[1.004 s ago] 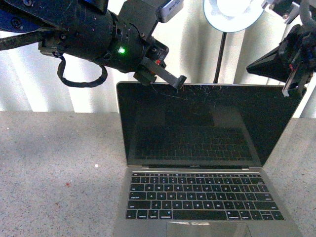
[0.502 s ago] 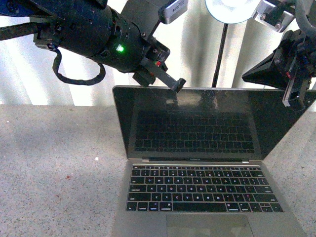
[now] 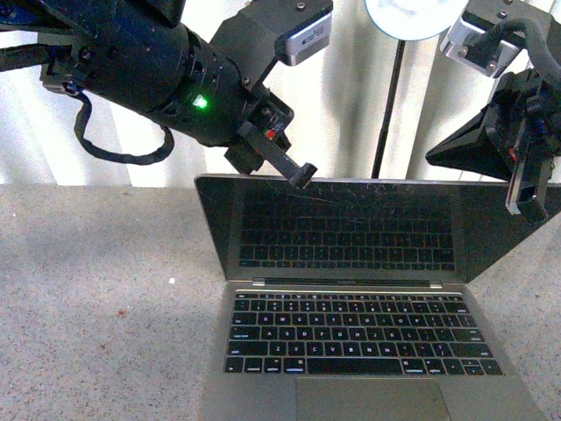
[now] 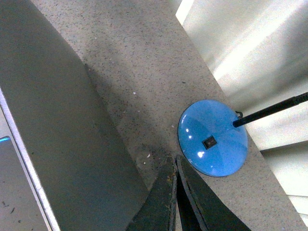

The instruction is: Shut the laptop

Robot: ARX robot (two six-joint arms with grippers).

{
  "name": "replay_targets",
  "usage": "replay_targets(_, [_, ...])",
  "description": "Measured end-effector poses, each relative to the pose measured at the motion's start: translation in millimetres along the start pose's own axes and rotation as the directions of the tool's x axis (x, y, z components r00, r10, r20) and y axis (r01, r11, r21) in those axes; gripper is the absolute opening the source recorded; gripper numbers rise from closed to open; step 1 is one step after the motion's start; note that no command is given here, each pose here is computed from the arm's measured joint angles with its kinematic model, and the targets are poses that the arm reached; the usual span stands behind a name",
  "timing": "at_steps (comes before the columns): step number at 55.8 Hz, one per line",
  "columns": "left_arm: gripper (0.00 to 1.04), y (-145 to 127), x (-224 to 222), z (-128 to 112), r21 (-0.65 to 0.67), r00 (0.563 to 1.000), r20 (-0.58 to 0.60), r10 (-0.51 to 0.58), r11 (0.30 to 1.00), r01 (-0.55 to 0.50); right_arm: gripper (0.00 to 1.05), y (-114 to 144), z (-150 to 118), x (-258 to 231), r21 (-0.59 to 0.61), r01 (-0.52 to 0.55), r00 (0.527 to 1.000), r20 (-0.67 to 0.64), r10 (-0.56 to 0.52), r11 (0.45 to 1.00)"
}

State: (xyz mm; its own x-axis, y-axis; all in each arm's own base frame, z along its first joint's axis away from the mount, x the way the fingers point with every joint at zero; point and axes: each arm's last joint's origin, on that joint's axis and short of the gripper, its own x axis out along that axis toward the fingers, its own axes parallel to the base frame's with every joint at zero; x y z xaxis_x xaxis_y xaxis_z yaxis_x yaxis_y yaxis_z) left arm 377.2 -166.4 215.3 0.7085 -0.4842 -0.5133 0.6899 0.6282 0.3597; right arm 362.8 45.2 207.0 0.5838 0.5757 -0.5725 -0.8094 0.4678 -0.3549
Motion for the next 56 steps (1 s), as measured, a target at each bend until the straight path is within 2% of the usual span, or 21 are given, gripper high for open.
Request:
replay_targets(14, [0.04,-10.6,1.1,-13.1,0.007,0.998,-0.049,-0.029,1.000,0.030,0.03,8.6,-8.3,1.6,-0.015,-0.027,0.998,-0.057,0.027,1.000])
replay_targets(30, [0.04,-22.1,-3.5,-8.0,0.013,0.997,-0.026,-0.068,0.998,0.068,0.03,17.3,-14.0,6.0,-0.027,-0.055,0.996,-0.079,0.052,0.998])
replay_targets(56, [0.04,-33.6,-2.4,-16.6,-0.003,0.992,-0.051,-0.116,0.993,0.116,0.03,20.7,-17.6,7.2,-0.025,-0.079,0.992,-0.098,0.077,0.997])
